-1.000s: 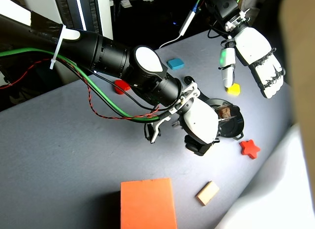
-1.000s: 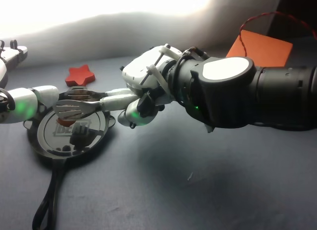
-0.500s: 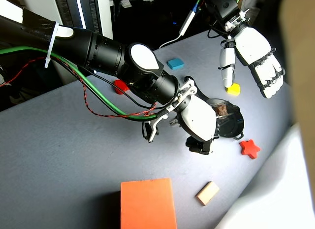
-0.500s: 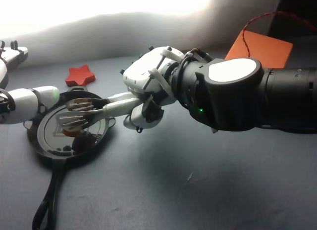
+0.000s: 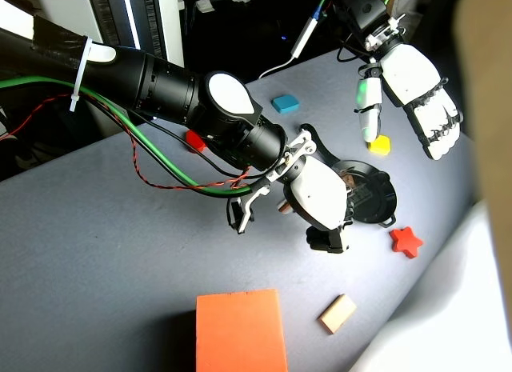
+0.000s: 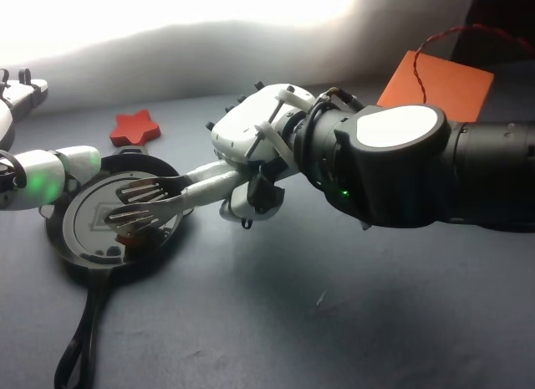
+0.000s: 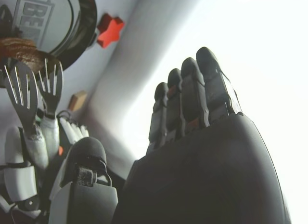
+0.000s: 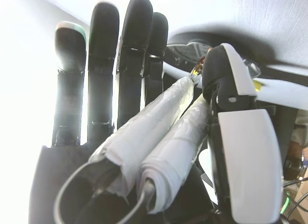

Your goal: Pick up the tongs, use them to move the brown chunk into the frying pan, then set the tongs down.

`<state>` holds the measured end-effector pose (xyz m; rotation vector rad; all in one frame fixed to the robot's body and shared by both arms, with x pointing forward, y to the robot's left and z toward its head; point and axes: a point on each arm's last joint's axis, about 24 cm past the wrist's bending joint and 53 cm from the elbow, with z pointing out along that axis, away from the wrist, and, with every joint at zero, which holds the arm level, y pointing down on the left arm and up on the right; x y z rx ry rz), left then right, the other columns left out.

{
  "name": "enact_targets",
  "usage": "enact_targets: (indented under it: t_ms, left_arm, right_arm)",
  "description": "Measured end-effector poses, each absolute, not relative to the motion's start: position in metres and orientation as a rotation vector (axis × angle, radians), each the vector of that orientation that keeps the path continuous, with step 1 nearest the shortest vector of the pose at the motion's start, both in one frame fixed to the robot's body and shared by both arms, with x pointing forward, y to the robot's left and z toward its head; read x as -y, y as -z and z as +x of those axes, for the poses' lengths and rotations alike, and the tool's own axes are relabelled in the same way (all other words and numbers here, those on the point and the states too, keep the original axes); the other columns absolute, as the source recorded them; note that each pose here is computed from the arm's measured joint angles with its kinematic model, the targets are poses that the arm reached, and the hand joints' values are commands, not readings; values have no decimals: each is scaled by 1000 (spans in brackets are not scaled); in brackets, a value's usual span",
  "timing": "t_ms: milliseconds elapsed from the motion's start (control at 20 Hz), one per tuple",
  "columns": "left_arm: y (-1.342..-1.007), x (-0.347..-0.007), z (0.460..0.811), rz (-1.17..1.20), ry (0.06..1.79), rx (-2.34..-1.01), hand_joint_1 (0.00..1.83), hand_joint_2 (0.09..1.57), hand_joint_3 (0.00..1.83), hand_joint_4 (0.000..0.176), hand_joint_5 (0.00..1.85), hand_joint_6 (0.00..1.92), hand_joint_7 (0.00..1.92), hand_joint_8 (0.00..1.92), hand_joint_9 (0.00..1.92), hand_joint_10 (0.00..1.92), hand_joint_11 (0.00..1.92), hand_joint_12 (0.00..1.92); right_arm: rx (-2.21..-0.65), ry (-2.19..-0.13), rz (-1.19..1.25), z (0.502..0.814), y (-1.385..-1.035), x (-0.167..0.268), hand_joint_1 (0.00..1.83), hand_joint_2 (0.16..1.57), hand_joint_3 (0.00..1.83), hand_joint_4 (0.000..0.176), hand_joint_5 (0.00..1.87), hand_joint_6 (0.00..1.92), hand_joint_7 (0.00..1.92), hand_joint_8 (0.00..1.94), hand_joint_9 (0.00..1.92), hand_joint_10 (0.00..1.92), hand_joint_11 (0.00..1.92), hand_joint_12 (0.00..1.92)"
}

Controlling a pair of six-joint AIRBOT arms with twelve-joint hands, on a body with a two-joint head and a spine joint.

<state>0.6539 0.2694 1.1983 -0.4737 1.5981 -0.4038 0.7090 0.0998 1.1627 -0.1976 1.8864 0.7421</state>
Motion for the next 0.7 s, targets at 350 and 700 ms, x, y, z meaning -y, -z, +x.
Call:
enact_targets:
  t_ms: [350, 700]
  left_arm:
    - [-1198, -269, 654, -474, 404, -1598, 0, 1246, 0, 0, 109, 0, 146, 1, 128, 1, 0, 352]
    - [-1198, -269, 654, -474, 405, -1599, 0, 1253, 2, 0, 121, 5, 160, 5, 145, 4, 0, 385]
  right_arm:
    - [-1829, -745, -222, 709, -1178, -102, 629, 1261, 1, 0, 874, 263, 953, 513, 723, 1154, 484, 1817]
    - [-1821, -769, -189, 705, -1189, -91, 625, 1257, 0, 0, 886, 238, 939, 521, 701, 1193, 475, 1845]
